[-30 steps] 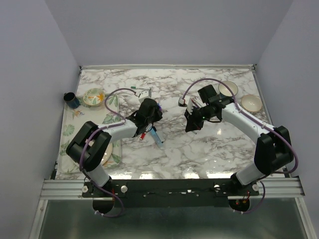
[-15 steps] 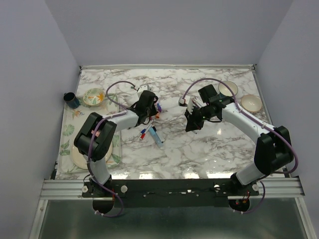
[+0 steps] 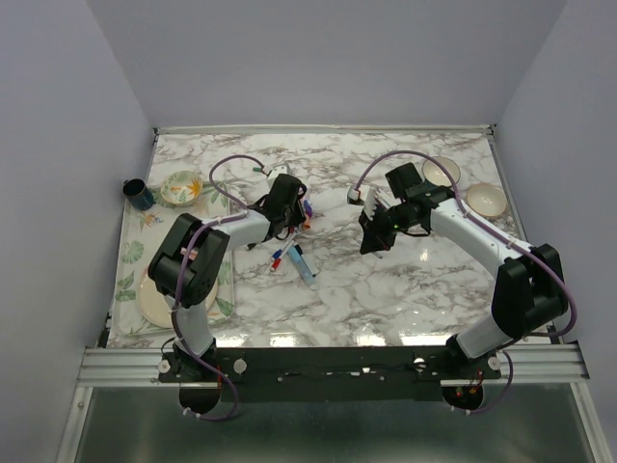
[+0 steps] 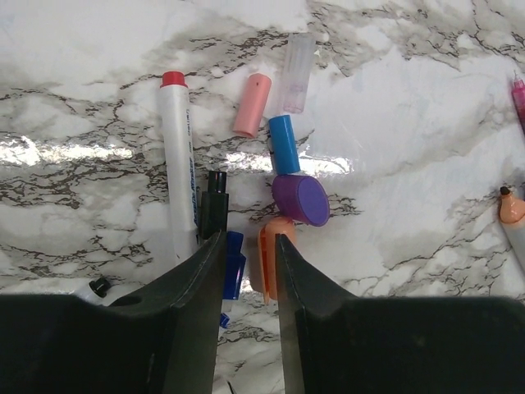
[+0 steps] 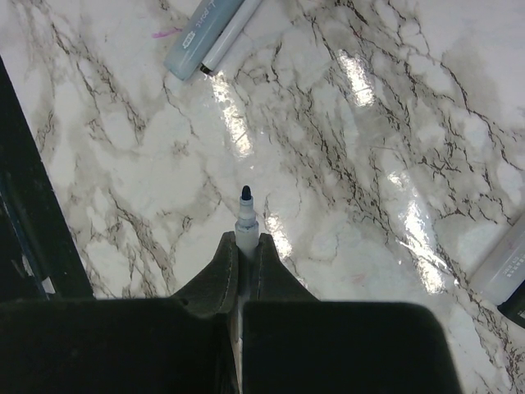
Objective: Open the pen caps
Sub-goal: Place the pen cap on the table with the left arm, then place the barrel on the table with the right arm
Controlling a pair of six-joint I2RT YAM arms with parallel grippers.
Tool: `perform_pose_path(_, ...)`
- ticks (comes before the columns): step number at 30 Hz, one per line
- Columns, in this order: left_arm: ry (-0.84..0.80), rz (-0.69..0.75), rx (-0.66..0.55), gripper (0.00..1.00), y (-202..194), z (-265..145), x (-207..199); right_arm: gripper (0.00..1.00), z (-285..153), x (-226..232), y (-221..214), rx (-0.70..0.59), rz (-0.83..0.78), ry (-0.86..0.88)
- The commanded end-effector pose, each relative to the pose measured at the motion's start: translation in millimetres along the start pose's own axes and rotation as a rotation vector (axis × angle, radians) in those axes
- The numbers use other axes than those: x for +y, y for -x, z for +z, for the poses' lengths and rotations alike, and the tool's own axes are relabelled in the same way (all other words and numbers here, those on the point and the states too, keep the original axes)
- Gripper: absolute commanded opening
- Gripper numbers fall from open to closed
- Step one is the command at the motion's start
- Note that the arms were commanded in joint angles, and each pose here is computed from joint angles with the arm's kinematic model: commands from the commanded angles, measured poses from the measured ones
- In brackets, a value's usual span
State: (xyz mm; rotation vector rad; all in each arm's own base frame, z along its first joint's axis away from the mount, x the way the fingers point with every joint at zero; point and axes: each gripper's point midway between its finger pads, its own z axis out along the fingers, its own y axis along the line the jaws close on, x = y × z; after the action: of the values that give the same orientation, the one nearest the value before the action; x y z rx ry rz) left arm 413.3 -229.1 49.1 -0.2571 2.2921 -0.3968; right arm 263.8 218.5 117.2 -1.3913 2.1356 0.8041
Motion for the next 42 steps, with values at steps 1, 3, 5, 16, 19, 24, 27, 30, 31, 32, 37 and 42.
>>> perform_pose_path(1,-0.004,0.018,0.002,0.41,5.8,-2.5,-0.4,0.01,-4.9,1.7,3.8,-0.021,0.000,0.002)
perform_pose_path(3,-0.003,0.017,0.001,0.41,6.2,-3.9,0.6,0.01,-5.1,1.2,3.7,-0.021,0.000,0.001)
perform_pose_path(5,-0.009,0.018,-0.007,0.44,9.9,-7.1,-1.4,0.01,-4.9,1.6,2.8,-0.019,0.002,0.002)
perform_pose_path(16,-0.099,0.047,-0.080,0.57,42.8,-47.3,-20.6,0.00,-7.0,-6.8,0.1,-0.016,0.018,-0.025)
perform_pose_path(19,-0.125,0.050,-0.107,0.61,51.6,-61.4,-24.5,0.00,-7.1,-8.9,-1.0,-0.014,0.024,-0.029)
perform_pose_path(24,-0.164,0.049,-0.144,0.69,64.2,-84.4,-28.6,0.01,-8.9,-13.2,-3.3,-0.013,0.036,-0.043)
perform_pose_path(27,-0.190,0.051,-0.169,0.73,71.9,-100.4,-30.0,0.00,-10.8,-17.2,-3.9,-0.017,0.044,-0.054)
perform_pose_path(30,-0.203,0.059,-0.184,0.78,78.4,-116.3,-29.5,0.01,-13.4,-22.3,-5.1,-0.020,0.056,-0.071)
perform_pose_path(31,-0.217,0.060,-0.196,0.78,83.5,-124.8,-30.7,0.01,-12.9,-22.6,-6.9,-0.016,0.061,-0.071)
perform_pose_path(32,-0.217,0.068,-0.195,0.78,84.0,-129.2,-29.1,0.01,-14.9,-25.6,-6.6,-0.020,0.065,-0.081)
perform_pose_path(37,-0.232,0.099,-0.251,0.87,99.4,-166.1,-23.6,0.00,-16.4,-35.5,-11.6,-0.014,0.089,-0.114)
perform_pose_path(42,-0.192,0.158,-0.278,0.98,104.4,-191.7,-2.7,0.01,-19.7,-48.2,-18.1,-0.011,0.120,-0.154)
